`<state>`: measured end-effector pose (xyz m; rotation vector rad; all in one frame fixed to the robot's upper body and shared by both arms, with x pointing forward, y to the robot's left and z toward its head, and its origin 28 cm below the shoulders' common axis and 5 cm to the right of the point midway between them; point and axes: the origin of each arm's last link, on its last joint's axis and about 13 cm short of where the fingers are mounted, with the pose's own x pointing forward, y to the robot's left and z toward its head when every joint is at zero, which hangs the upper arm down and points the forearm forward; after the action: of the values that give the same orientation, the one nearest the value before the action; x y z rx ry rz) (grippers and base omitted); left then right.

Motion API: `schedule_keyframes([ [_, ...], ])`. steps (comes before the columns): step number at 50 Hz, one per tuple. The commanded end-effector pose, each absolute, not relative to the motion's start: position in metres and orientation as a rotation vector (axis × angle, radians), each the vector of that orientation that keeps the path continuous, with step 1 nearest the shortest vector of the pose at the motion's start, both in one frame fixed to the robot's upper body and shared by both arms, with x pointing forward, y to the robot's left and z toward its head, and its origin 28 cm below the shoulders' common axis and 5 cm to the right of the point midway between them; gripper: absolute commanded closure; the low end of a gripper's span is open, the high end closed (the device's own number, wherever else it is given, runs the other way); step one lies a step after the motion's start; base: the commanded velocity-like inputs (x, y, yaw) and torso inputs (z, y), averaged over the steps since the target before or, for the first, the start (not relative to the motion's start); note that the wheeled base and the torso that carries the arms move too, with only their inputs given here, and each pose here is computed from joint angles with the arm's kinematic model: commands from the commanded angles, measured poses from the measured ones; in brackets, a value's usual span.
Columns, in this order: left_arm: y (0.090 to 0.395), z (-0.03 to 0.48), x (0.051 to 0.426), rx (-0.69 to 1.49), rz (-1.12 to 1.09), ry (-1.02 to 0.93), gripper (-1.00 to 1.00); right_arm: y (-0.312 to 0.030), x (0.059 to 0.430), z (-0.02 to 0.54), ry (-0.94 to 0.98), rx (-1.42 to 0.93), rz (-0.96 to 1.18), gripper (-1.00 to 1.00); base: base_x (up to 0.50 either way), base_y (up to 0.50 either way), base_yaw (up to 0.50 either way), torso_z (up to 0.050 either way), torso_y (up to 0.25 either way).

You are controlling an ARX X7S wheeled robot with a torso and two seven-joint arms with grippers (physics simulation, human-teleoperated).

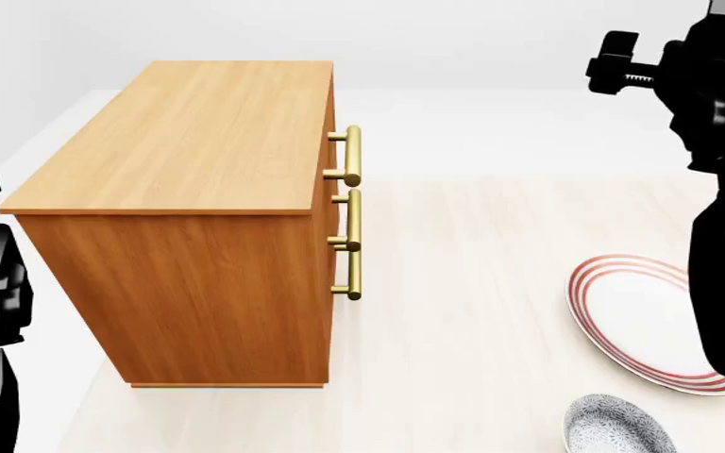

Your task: Open the top drawer of the cabinet and put the bowl in it.

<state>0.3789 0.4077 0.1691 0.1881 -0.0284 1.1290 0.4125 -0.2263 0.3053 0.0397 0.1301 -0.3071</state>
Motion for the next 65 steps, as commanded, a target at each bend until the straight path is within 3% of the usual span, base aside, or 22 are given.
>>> schedule_keyframes([
  [1, 0.408, 0.169, 0.379, 0.188, 1.130, -0.030, -1.00, -0.224, 0.413, 0.304, 0.135, 0.126, -0.278, -1.00, 0.00, 0.00, 0.00, 0.000, 0.000],
  [17, 0.408, 0.169, 0.379, 0.192, 1.138, -0.031, -1.00, -0.178, 0.421, 0.263, 0.203, 0.656, 0.062, -1.00, 0.00, 0.00, 0.00, 0.000, 0.000],
  [31, 0.408, 0.170, 0.379, 0.192, 1.150, -0.036, -1.00, -0.151, 0.422, 0.227, 0.279, 0.760, 0.148, -1.00, 0.00, 0.00, 0.00, 0.000, 0.000],
  [54, 0.408, 0.170, 0.379, 0.177, 1.139, -0.031, -1.00, -0.121, 0.418, 0.219, 0.281, 1.108, 0.401, -1.00, 0.00, 0.00, 0.00, 0.000, 0.000],
  [65, 0.408, 0.170, 0.379, 0.178, 1.136, -0.030, -1.00, -0.105, 0.417, 0.209, 0.310, 1.072, 0.468, -1.00, 0.00, 0.00, 0.00, 0.000, 0.000],
])
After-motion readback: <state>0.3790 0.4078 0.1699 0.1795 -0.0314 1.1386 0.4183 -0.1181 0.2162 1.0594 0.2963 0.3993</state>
